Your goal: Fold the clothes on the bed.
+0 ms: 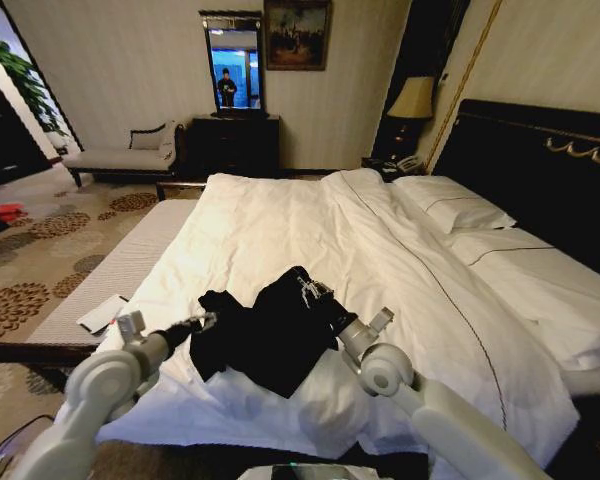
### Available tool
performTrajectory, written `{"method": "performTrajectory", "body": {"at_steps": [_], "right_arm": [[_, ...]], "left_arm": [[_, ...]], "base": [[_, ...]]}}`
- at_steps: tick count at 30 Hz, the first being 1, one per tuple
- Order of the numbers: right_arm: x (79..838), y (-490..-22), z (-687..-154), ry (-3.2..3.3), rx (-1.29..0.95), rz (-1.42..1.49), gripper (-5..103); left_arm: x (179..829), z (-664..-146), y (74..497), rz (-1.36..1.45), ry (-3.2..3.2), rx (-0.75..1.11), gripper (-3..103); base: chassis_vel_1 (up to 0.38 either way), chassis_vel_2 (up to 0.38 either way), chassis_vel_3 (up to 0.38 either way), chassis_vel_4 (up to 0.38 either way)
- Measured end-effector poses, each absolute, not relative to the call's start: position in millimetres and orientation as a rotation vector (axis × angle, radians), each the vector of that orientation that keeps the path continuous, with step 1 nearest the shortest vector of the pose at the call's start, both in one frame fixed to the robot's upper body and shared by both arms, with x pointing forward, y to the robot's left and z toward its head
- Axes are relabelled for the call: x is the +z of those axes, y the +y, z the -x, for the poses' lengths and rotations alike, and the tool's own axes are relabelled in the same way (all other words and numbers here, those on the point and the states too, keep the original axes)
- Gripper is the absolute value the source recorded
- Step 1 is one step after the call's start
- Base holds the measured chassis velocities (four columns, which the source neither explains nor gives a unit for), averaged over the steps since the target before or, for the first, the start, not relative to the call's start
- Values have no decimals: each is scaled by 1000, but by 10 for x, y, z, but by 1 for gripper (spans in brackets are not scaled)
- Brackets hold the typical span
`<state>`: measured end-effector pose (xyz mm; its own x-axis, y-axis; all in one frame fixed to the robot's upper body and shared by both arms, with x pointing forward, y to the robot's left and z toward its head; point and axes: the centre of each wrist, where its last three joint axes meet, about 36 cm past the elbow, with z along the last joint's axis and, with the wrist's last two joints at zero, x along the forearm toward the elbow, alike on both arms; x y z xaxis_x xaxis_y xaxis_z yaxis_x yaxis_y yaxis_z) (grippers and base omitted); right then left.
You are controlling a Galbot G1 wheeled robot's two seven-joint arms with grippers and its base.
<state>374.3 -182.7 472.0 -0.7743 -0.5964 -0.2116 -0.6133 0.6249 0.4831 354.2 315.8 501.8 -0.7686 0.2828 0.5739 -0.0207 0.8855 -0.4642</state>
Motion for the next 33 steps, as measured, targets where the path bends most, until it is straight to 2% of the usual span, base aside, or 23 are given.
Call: {"method": "performTrajectory", "body": {"at_steps": [15, 16, 18, 19, 21, 22, 23, 24, 25, 26, 27, 28, 31, 32, 33], "right_arm": [[4646, -1878, -3790, 2835, 842, 1010, 2], [4643, -1880, -3797, 2836, 841, 1008, 2], [4631, -1884, -3808, 2839, 841, 1004, 2], [4631, -1884, -3808, 2839, 841, 1004, 2], [4612, -1885, -3817, 2844, 841, 1000, 2], [4608, -1885, -3819, 2845, 841, 999, 2], [4603, -1886, -3823, 2847, 841, 998, 2], [4603, -1886, -3823, 2847, 841, 998, 2], [4600, -1887, -3829, 2847, 840, 996, 2], [4597, -1890, -3833, 2849, 839, 995, 2], [4593, -1893, -3842, 2850, 837, 992, 2], [4593, -1893, -3842, 2850, 837, 992, 2], [4593, -1897, -3856, 2851, 834, 989, 2], [4593, -1897, -3856, 2851, 834, 989, 2], [4590, -1899, -3858, 2852, 833, 988, 2]], "left_arm": [[4686, -3896, 3024, 191, -2340, 629, 100], [4670, -3916, 3015, 189, -2343, 630, 103], [4637, -3947, 2997, 186, -2343, 631, 95], [4637, -3947, 2997, 186, -2343, 631, 95], [4596, -3973, 2974, 186, -2337, 634, 84], [4585, -3978, 2964, 188, -2336, 634, 84], [4573, -3982, 2952, 190, -2334, 634, 79], [4573, -3982, 2952, 190, -2334, 634, 79], [4560, -3985, 2940, 193, -2332, 632, 74], [4551, -3988, 2933, 195, -2331, 629, 74], [4538, -3991, 2924, 197, -2330, 625, 68], [4538, -3991, 2924, 197, -2330, 625, 68], [4521, -3993, 2912, 201, -2337, 617, 51], [4521, -3993, 2912, 201, -2337, 617, 51], [4520, -3993, 2913, 201, -2340, 616, 45]], "base": [[0, 0, 0, 0], [0, 0, 0, 0], [0, 0, 0, 0], [0, 0, 0, 0], [0, 0, 0, 0], [0, 0, 0, 0], [0, 0, 0, 0], [0, 0, 0, 0], [0, 0, 0, 0], [0, 0, 0, 0], [0, 0, 0, 0], [0, 0, 0, 0], [0, 0, 0, 0], [0, 0, 0, 0], [0, 0, 0, 0]]}}
